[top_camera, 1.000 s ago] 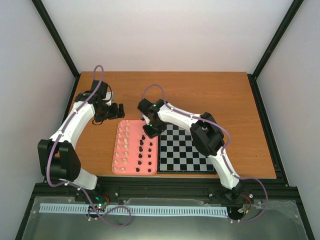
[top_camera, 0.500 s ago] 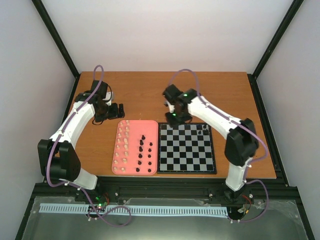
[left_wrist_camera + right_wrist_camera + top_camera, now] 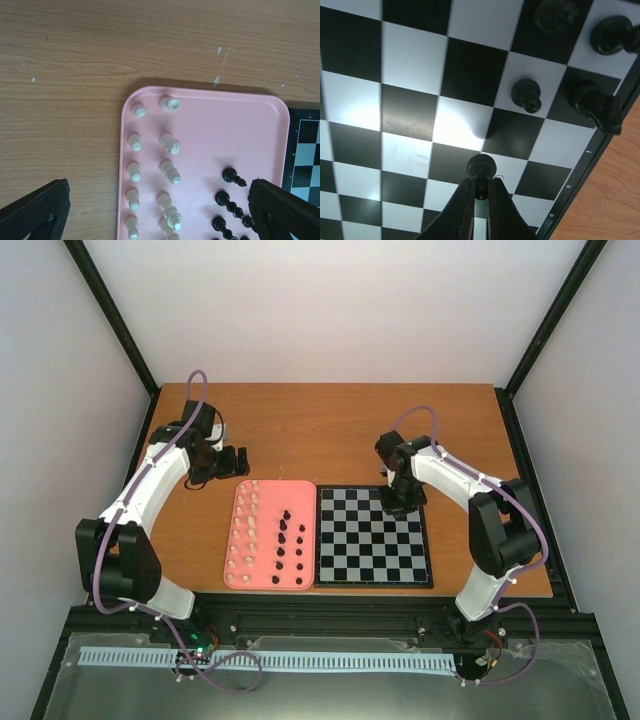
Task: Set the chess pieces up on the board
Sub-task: Place the chess piece on the chessboard.
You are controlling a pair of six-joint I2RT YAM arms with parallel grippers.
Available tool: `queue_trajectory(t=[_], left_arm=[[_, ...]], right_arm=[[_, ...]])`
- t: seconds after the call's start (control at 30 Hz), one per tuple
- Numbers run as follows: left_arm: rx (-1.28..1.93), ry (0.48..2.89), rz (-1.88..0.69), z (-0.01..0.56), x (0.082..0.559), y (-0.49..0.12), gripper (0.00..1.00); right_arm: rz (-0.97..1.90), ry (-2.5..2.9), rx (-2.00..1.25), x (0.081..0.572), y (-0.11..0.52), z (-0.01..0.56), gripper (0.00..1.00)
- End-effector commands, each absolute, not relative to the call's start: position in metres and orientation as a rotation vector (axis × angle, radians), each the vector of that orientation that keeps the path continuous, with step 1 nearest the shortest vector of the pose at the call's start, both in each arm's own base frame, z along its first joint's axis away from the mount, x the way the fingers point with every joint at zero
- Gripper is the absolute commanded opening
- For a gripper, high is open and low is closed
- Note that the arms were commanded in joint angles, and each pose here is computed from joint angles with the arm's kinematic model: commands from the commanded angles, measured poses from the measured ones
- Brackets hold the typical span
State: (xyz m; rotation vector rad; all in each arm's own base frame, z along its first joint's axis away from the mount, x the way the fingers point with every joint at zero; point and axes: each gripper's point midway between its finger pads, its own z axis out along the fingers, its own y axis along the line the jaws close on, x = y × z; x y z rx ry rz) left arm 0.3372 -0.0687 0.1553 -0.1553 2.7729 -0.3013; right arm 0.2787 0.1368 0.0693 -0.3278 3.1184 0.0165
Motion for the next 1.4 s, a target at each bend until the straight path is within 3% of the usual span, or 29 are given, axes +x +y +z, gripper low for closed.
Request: queue_trajectory(t=[0.0,1.37], left_arm=[[-0.162,2.744,-0.313,0.162,0.339,-0.07,1.0],[-0.161,2.755,-0.297,0.158,0.34,-0.069,1.0]], right_arm=[[-0.012,3.092,-0.293,0.283,0.122,0.067,0.03],[-0.016,3.127,-0.285,0.296,0.116,0.047,0.05]])
